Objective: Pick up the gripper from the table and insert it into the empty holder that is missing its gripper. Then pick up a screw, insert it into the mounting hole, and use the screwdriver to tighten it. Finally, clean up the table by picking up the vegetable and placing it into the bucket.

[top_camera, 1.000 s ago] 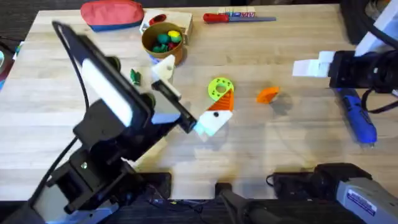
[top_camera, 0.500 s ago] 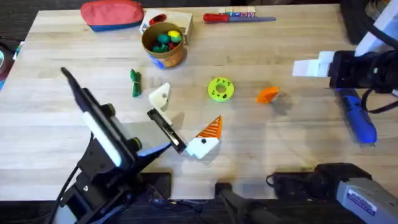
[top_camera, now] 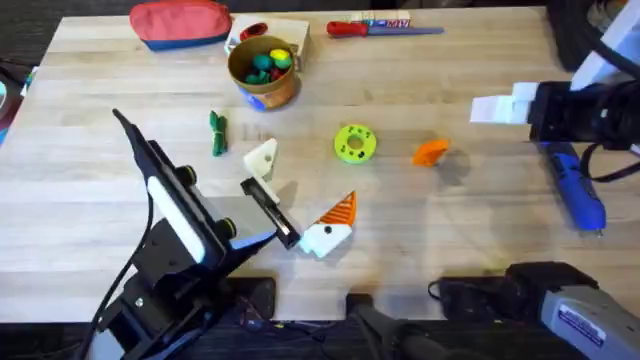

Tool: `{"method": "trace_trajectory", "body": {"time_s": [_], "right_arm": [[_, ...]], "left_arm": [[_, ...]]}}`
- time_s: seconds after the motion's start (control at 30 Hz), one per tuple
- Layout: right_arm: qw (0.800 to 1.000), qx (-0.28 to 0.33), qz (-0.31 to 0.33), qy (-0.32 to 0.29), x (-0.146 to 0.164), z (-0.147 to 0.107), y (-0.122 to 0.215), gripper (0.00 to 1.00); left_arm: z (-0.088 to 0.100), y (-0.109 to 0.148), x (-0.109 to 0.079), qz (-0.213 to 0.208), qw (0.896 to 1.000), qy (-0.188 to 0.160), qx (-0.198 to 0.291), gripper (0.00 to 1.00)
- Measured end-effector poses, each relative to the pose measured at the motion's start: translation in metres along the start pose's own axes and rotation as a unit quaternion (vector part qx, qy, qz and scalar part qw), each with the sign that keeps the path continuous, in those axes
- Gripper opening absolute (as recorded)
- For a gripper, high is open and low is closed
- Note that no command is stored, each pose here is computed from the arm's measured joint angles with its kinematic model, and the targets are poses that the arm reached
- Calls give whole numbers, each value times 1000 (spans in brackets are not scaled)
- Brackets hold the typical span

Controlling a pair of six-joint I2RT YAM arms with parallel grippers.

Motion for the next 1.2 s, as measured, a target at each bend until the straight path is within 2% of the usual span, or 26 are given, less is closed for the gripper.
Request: {"method": "trace_trajectory", "body": {"time_s": [0.7, 0.87, 0.93, 1.03, 1.2], "right_arm": [[1000, 2, 1, -2, 0, -1, 0, 991], [999, -8, 47, -5, 14, 4, -1, 991], [997, -1, 71, 14, 23, 4, -5, 991], [991, 33, 109, 74, 43, -3, -14, 991], [965, 78, 152, 198, 72, -9, -22, 991]], "left_arm": [[0, 0, -1, -2, 1000, 0, 0, 989], [1, 0, -7, -24, 1000, 8, -1, 988], [0, 0, -11, -37, 999, 22, 1, 988], [0, 1, -17, -56, 997, 50, 4, 985], [0, 1, -21, -68, 995, 73, 7, 988]]}}
Point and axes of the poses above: each hand's point on the last joint's axis, 136 mm out from that joint toward the fingers, its own y axis back along the fingers, its own x axis along the line the jaws close on, z = x × y, the point moved 2 cm from there along y, back along the fingers, and after that the axes turned 11 degrees about y, right-handed, at the moved point
